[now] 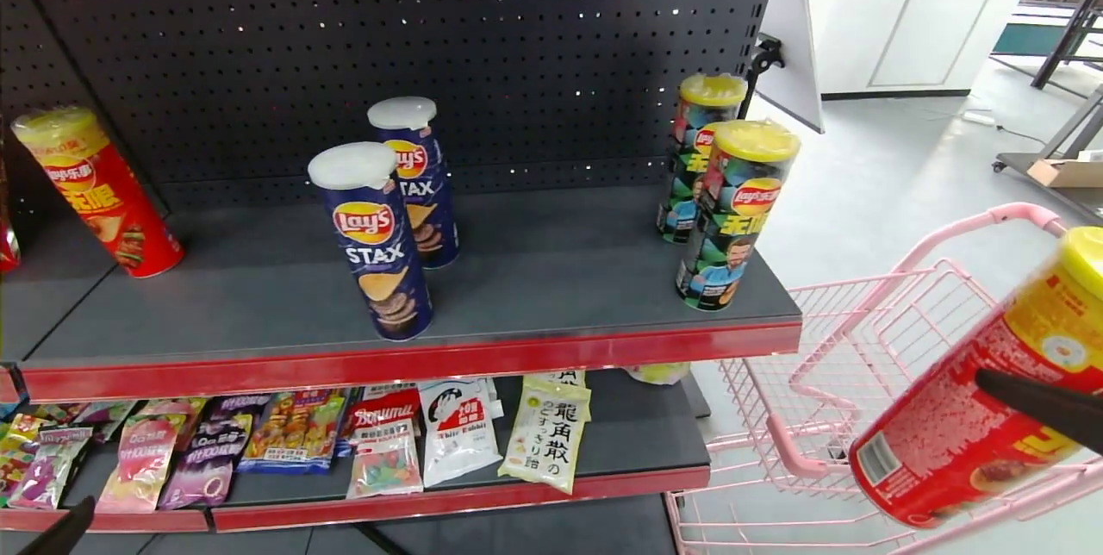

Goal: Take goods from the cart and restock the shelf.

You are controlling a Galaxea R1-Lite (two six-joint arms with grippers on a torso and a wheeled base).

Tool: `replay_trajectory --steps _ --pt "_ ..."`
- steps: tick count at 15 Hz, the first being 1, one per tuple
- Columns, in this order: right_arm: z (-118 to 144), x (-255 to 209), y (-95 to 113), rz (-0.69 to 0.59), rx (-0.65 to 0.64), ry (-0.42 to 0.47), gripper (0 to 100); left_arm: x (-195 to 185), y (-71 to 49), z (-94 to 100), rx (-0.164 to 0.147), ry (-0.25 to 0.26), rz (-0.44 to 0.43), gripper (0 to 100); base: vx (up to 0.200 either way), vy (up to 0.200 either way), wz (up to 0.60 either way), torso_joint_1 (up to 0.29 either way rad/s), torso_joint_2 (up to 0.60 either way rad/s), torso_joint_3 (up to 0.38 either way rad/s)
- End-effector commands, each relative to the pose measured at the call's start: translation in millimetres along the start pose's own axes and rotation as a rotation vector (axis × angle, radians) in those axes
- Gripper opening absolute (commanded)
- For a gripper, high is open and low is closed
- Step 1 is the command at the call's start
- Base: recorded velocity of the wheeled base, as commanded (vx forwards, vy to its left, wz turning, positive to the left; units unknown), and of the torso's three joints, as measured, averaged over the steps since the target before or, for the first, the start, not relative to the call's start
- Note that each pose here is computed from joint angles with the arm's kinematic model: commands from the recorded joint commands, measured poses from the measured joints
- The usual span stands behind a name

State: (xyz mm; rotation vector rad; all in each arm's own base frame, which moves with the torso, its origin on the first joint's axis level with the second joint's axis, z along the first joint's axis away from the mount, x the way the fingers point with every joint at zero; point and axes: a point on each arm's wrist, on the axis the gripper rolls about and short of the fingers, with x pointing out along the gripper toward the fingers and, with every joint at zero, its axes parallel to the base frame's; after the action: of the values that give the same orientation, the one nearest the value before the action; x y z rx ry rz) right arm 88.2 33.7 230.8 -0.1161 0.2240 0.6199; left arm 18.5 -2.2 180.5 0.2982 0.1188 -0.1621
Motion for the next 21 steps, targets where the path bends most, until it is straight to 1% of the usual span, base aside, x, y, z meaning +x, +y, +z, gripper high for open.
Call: replay_trajectory --steps 1,5,6,7,8,21 --pt "-2.8 -2.5 1.9 0.041 0.001 -0.007 0 0.2 0.0 0.0 0.0 0.001 0.0 100 0.0 0.2 0.0 0.002 0.0 0.002" --pt "2.9 -5.2 3.7 0.068 -0.014 -0.033 0 0.2 0.0 0.0 0.0 0.001 0.0 100 0.0 0.2 0.0 0.005 0.0 0.002" --pt "3.3 -5.4 5.0 0.09 -0.018 -0.037 0 0.5 -0.1 0.0 0.0 0.002 -0.001 100 0.0 0.2 0.0 0.002 0.0 -0.002" --pt "2.8 -8.8 10.0 0.162 -0.028 -0.052 0 0.5 -0.1 0.0 0.0 0.002 -0.001 100 0.0 0.2 0.0 0.002 0.0 0.007" --pt "1.8 -8.3 11.3 0.176 -0.031 -0.046 0 0.5 0.0 0.2 0.0 0.001 0.0 100 0.0 0.2 0.0 0.002 0.0 0.002" --pt "-0.7 -9.6 12.6 0.189 -0.048 -0.049 0 -0.1 0.1 0.1 0.0 -0.002 0.002 100 0.0 0.2 0.0 0.001 0.0 -0.001"
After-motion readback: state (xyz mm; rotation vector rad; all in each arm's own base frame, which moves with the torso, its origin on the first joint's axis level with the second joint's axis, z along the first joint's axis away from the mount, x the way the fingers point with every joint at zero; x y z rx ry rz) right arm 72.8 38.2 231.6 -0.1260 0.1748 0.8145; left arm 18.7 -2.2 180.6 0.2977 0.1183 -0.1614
